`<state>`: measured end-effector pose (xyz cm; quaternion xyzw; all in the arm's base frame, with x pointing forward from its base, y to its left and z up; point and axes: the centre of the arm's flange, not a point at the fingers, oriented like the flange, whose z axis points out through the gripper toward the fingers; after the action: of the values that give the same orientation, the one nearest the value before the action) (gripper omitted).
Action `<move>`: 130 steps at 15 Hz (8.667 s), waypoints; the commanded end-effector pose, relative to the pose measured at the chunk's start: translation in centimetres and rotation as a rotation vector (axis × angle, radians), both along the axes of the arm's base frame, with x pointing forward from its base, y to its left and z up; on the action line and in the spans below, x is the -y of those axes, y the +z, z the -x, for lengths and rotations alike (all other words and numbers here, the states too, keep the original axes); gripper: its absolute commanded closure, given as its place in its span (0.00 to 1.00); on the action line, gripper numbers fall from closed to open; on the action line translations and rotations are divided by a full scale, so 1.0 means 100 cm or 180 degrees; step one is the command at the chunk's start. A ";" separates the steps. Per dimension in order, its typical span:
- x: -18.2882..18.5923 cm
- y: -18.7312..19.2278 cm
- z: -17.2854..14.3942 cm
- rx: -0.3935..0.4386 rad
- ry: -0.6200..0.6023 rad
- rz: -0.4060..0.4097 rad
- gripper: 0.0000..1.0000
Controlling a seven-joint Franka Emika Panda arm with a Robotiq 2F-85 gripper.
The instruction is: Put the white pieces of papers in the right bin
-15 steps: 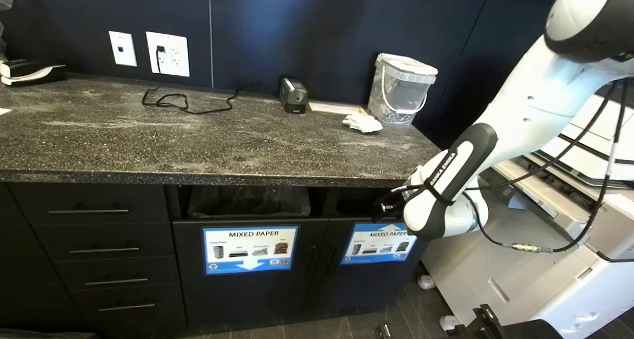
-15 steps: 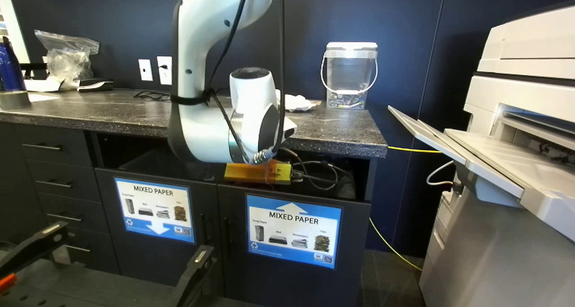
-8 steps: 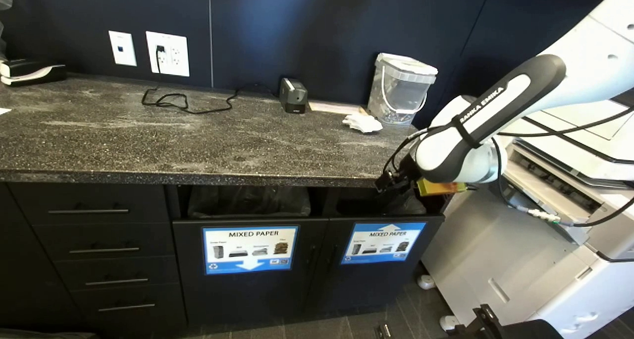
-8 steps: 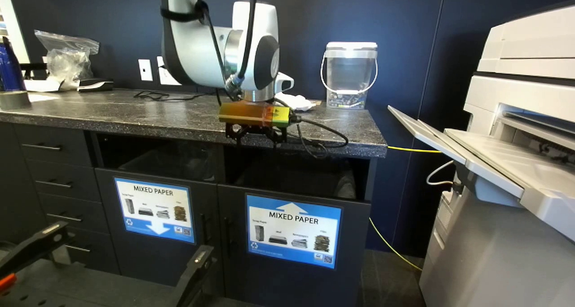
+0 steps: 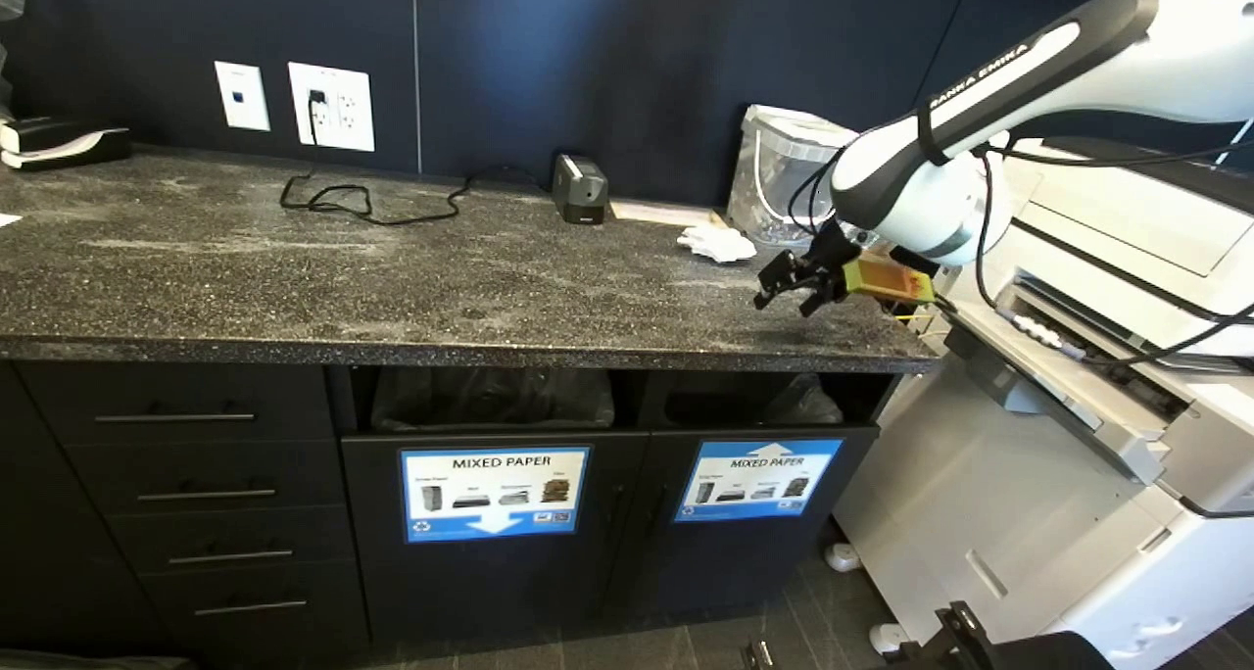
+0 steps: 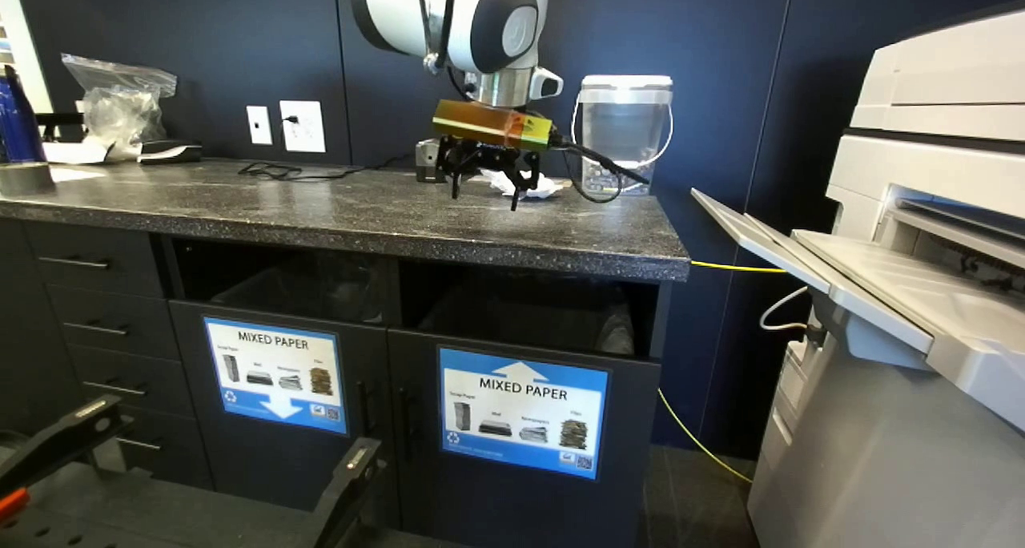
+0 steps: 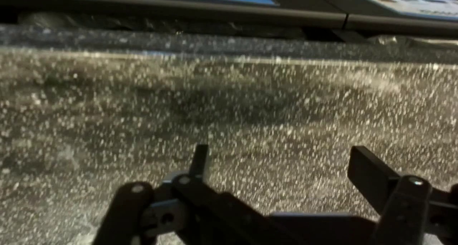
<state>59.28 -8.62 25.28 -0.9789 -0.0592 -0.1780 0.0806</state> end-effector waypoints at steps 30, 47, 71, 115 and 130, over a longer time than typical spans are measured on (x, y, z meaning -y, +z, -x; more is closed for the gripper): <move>0.001 0.037 -0.291 -0.1213 -0.3654 -0.1511 0.00; -0.022 -0.014 -0.311 -0.0815 -0.4028 -0.1346 0.00; -0.047 -0.031 -0.280 -0.0706 -0.2316 0.0038 0.89; -0.069 -0.011 -0.069 -0.1124 0.1015 0.1007 0.88; -0.100 -0.012 0.106 -0.1304 0.0662 0.0794 0.87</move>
<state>55.92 0.66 22.73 -0.9840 -0.1681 0.0563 -0.0154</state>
